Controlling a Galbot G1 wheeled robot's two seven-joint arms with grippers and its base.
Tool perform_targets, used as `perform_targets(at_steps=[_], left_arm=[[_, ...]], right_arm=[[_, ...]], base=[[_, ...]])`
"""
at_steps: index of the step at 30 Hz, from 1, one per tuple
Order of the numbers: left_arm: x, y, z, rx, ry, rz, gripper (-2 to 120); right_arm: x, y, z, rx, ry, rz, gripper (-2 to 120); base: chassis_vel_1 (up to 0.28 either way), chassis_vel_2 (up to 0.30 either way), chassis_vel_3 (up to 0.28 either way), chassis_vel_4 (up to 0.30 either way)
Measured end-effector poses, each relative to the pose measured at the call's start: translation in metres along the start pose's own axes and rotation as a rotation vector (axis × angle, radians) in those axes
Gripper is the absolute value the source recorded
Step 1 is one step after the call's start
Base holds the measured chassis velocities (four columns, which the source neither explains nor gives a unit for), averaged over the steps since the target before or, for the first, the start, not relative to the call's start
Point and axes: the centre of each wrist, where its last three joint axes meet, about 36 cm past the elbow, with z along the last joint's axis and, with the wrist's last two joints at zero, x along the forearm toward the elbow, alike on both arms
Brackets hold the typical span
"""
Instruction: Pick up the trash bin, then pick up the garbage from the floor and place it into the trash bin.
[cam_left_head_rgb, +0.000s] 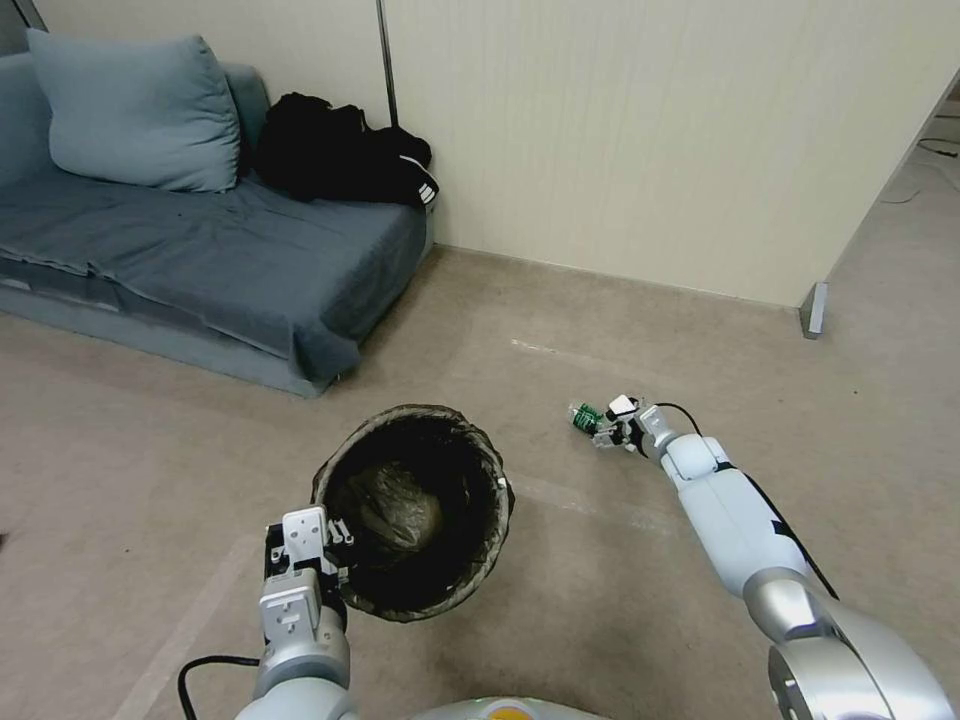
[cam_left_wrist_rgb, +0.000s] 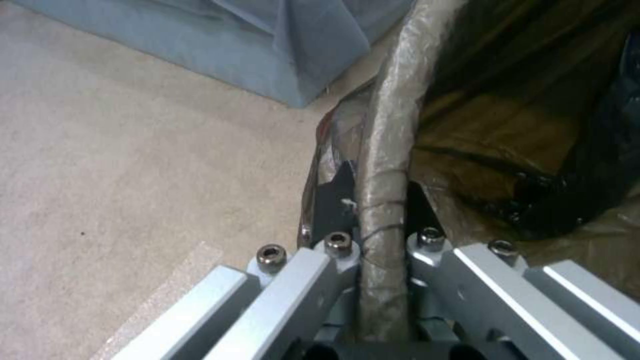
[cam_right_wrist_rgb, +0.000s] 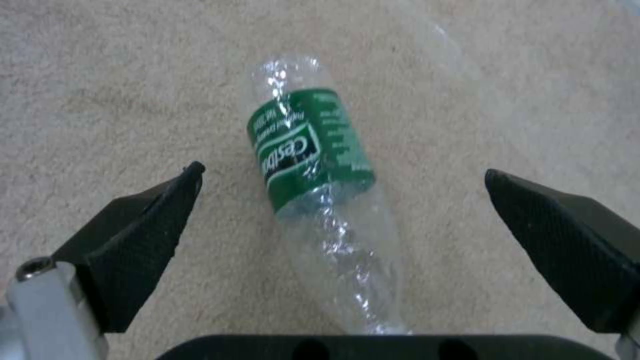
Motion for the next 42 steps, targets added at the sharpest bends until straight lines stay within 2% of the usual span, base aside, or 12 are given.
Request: perform_targets(at_steps=[8,15,26,29,31,32,34,38,42], left_arm=[[0.002,0.000,0.001,-0.005,-0.001,-0.003,0],[0.003,0.000,0.002,-0.008,-0.006,-0.007,0],[0.003,0.000,0.004,-0.010,-0.008,-0.009,0],[0.004,0.000,0.004,-0.011,-0.008,-0.010,0],[0.004,-0.001,0.005,-0.010,-0.008,-0.009,0],[0.004,-0.001,0.005,-0.010,-0.008,-0.009,0],[0.004,-0.001,0.005,-0.009,-0.008,-0.009,0],[0.004,-0.001,0.005,-0.009,-0.008,-0.009,0],[0.005,-0.001,0.006,-0.008,-0.007,-0.009,0]], right_arm=[[-0.002,0.003,0.011,-0.044,0.045,0.017,100],[-0.003,0.007,0.018,-0.134,0.105,0.060,100],[-0.007,0.013,0.020,-0.214,0.137,0.065,100],[-0.008,0.014,0.020,-0.219,0.138,0.063,96],[-0.009,0.015,0.020,-0.220,0.139,0.061,89],[-0.009,0.015,0.020,-0.220,0.139,0.061,89],[-0.010,0.017,0.020,-0.217,0.143,0.058,78],[-0.011,0.018,0.021,-0.212,0.147,0.056,69],[-0.013,0.021,0.021,-0.203,0.154,0.052,51]], base=[[0.000,0.000,0.000,0.000],[0.000,0.000,0.000,0.000],[0.000,0.000,0.000,0.000],[0.000,0.000,0.000,0.000],[0.000,0.000,0.000,0.000],[0.000,0.000,0.000,0.000],[0.000,0.000,0.000,0.000],[0.000,0.000,0.000,0.000],[0.000,0.000,0.000,0.000]])
